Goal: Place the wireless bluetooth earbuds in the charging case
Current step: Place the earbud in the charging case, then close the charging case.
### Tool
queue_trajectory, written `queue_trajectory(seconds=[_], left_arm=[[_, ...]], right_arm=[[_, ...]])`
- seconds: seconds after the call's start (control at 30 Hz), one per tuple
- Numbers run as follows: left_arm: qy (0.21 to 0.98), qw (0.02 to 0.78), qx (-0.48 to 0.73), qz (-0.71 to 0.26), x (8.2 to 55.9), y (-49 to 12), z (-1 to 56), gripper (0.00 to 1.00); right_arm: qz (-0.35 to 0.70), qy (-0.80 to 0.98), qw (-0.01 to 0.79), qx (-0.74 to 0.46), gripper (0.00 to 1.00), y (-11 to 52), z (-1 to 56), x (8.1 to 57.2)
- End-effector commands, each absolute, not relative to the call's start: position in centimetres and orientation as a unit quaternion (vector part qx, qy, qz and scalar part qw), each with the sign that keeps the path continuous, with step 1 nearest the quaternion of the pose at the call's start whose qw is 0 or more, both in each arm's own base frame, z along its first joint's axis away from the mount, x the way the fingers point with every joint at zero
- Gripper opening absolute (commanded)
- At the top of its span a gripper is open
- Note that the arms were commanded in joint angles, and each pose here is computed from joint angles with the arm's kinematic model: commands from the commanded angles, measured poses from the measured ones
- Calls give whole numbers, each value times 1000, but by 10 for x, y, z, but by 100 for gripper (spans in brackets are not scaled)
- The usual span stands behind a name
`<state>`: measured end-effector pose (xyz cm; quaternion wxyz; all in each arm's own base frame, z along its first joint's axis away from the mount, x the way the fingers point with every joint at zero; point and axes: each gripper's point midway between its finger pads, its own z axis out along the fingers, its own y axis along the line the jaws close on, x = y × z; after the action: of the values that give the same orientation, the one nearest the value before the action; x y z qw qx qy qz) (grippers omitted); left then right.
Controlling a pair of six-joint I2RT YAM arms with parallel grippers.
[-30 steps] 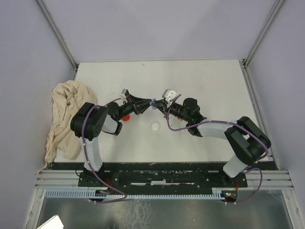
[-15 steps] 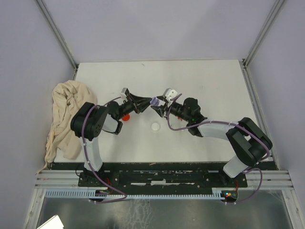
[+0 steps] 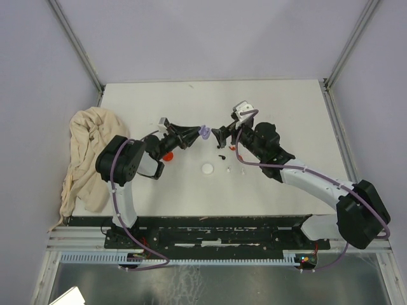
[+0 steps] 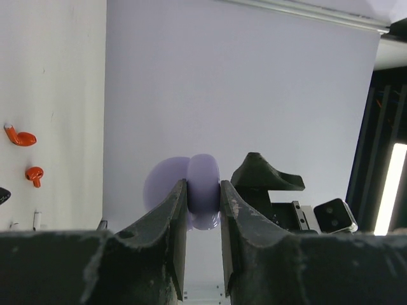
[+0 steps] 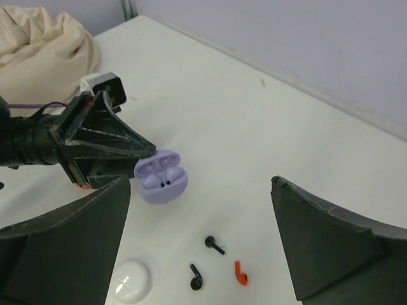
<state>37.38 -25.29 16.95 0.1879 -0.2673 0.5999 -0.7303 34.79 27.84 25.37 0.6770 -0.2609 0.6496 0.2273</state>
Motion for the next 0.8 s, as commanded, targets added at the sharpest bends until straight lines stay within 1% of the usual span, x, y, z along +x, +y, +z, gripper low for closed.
queue_trajectory(seconds=[0.0, 0.13, 0.33, 0.57, 0.77], left_arm=[[508, 254, -279, -774, 377, -231, 222, 3], [473, 253, -340, -772, 380, -224, 223, 3], [457, 244, -381, -766, 376, -230, 218, 3], [462, 248, -391, -757, 375, -235, 221, 3], [478, 245, -392, -747, 373, -240, 216, 3]], right_arm=[[184, 745, 597, -236, 99, 261, 215, 348], [173, 750, 600, -219, 99, 261, 183, 352], [144, 744, 616, -216, 99, 280, 162, 367], [116, 749, 615, -219, 99, 301, 144, 381], [96, 729, 646, -207, 99, 307, 151, 394]])
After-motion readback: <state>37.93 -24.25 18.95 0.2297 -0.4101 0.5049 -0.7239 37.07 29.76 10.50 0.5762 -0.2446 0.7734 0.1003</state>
